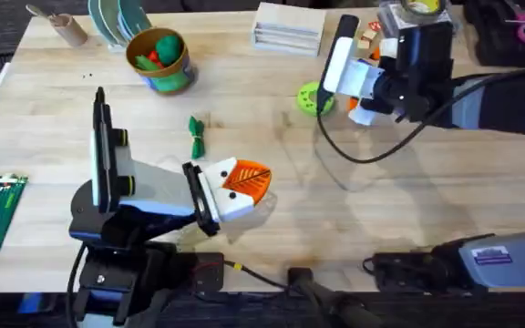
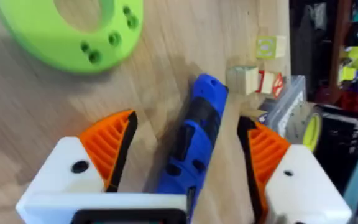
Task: Pick up the gripper from the table and insert it into the empty holder that is missing its gripper. Then pick up a screw, insert it into the mounting hole, and use the screwdriver to tighten it. Finally, clean up the table by picking up the vegetable and placing it into the bucket.
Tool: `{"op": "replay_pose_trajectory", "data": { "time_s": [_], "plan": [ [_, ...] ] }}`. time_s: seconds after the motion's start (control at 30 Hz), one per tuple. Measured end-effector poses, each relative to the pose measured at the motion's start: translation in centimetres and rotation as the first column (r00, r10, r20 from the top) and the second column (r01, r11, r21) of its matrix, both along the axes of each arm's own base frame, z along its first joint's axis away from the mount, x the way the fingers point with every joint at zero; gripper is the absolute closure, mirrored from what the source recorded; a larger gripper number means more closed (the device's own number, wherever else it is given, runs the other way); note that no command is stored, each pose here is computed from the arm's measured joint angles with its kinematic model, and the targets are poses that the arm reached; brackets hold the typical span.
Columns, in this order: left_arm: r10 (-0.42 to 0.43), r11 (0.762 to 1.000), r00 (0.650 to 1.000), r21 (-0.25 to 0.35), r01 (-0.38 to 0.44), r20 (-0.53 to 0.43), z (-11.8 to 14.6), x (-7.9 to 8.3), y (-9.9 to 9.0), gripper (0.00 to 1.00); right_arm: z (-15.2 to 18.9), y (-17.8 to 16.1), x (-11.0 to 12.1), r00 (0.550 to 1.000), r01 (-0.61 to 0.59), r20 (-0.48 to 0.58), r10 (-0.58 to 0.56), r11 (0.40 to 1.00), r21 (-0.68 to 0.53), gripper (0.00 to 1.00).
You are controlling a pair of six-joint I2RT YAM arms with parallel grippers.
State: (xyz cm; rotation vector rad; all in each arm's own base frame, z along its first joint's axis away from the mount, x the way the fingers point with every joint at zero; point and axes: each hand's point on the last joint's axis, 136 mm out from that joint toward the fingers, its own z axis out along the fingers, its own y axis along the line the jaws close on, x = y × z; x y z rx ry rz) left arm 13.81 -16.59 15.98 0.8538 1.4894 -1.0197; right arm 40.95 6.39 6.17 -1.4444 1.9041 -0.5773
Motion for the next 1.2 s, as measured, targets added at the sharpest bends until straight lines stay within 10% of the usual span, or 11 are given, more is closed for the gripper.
{"op": "replay_pose_trajectory", "data": {
  "time_s": [0.17,0.4,0.5,0.7,0.77,1.0,1.2],
  "plan": [
    [0.0,1.0,1.0,0.0,0.0,0.0,0.0,0.0,0.0,0.976,0.7,0.8,-0.3,0.997,0.077,-0.004,-0.077,0.992,0.103,0.009],
    [0.0,1.0,1.0,-0.001,0.0,-0.001,0.0,0.0,0.0,0.184,6.9,0.8,-0.1,0.97,0.18,0.102,-0.222,0.931,0.318,0.01],
    [0.001,1.0,1.0,-0.001,-0.001,-0.002,0.0,0.0,0.0,0.06,9.5,0.7,-0.3,0.951,0.201,0.135,-0.277,0.889,0.411,0.01],
    [0.001,1.0,1.0,-0.002,-0.001,-0.005,0.0,0.0,0.0,0.921,13.3,1.2,-1.0,0.921,0.214,0.146,-0.36,0.784,0.582,0.01],
    [0.001,1.0,1.0,-0.001,-0.001,-0.003,0.0,0.0,0.0,0.992,14.3,2.1,-1.4,0.927,0.189,0.135,-0.351,0.746,0.638,0.01],
    [0.001,1.0,1.0,-0.001,-0.001,-0.003,0.0,0.0,0.0,0.035,16.1,7.1,-3.5,0.988,0.048,0.052,-0.147,0.604,0.796,0.01],
    [0.001,1.0,1.0,-0.001,-0.001,-0.004,0.0,0.0,0.0,0.008,16.3,8.9,-4.6,0.998,0.05,-0.019,-0.065,0.513,0.857,0.01]
  ]
}}
